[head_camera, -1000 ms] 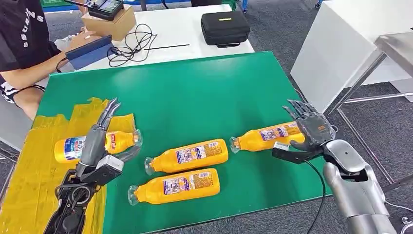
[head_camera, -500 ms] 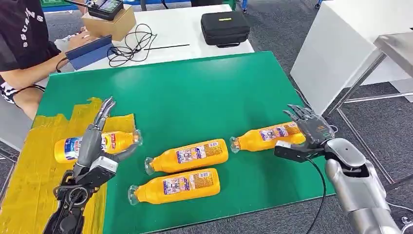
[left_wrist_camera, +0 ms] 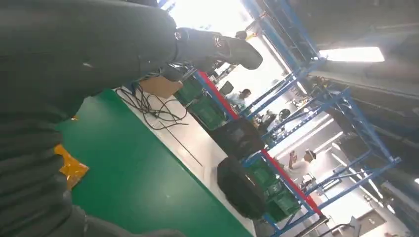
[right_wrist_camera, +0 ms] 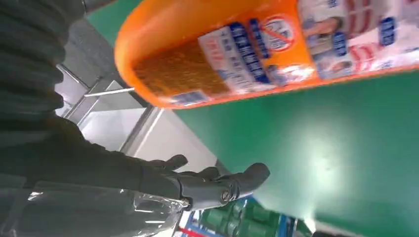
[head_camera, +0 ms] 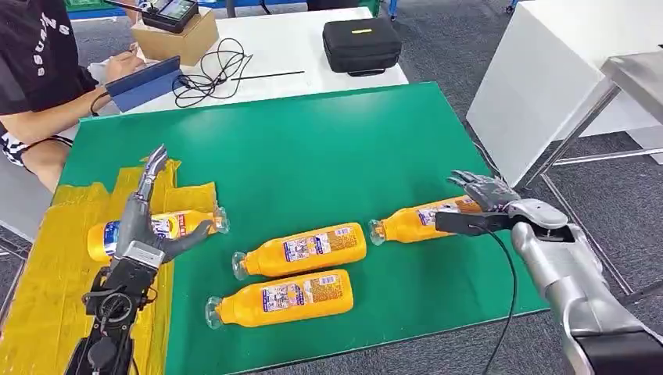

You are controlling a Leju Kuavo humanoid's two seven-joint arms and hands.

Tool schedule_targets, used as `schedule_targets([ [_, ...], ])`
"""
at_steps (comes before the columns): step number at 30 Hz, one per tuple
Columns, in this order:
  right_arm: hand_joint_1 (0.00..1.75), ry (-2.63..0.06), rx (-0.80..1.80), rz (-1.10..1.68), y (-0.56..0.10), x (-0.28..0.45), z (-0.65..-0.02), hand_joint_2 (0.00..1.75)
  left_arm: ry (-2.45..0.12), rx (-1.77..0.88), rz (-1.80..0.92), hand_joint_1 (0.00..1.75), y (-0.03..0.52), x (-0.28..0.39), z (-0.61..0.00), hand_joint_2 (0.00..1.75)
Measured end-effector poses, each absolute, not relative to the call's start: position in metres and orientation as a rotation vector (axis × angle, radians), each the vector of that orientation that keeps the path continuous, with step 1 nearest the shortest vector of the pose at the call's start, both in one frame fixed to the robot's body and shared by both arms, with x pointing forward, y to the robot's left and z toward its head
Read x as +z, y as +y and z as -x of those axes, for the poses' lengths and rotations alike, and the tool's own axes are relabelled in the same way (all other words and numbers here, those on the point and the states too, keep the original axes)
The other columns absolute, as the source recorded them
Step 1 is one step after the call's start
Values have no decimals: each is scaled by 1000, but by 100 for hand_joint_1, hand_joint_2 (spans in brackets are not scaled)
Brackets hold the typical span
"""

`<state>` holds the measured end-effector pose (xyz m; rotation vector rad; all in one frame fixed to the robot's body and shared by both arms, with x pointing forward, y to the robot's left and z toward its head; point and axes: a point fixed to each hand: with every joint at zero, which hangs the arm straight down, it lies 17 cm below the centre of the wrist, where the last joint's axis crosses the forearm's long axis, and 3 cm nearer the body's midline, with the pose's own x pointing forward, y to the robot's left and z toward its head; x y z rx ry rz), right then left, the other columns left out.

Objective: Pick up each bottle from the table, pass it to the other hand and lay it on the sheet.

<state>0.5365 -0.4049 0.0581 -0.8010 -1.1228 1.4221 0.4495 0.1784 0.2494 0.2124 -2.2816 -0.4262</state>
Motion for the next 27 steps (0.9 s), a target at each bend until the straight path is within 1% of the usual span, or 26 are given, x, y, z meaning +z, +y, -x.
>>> schedule_targets([
  [9,0,-1051,1466,729,-384,29,-535,175,-2264,-415,-195,0,178,243,-454,175],
  [12,0,-1010,1474,628,-378,11,-522,175,-2258,-409,-185,0,178,240,-454,175],
  [16,0,-952,1483,573,-379,4,-518,175,-2255,-406,-180,0,177,240,-457,175],
  [17,96,-937,1484,566,-380,3,-517,175,-2255,-404,-178,0,176,241,-458,175],
  [18,143,-916,1483,555,-382,2,-516,175,-2256,-404,-175,0,176,241,-460,175],
  [19,175,-893,1485,541,-384,0,-514,175,-2255,-401,-171,0,175,242,-461,175],
  [27,175,-784,1505,498,-405,-14,-498,175,-2243,-390,-154,0,174,244,-469,175],
])
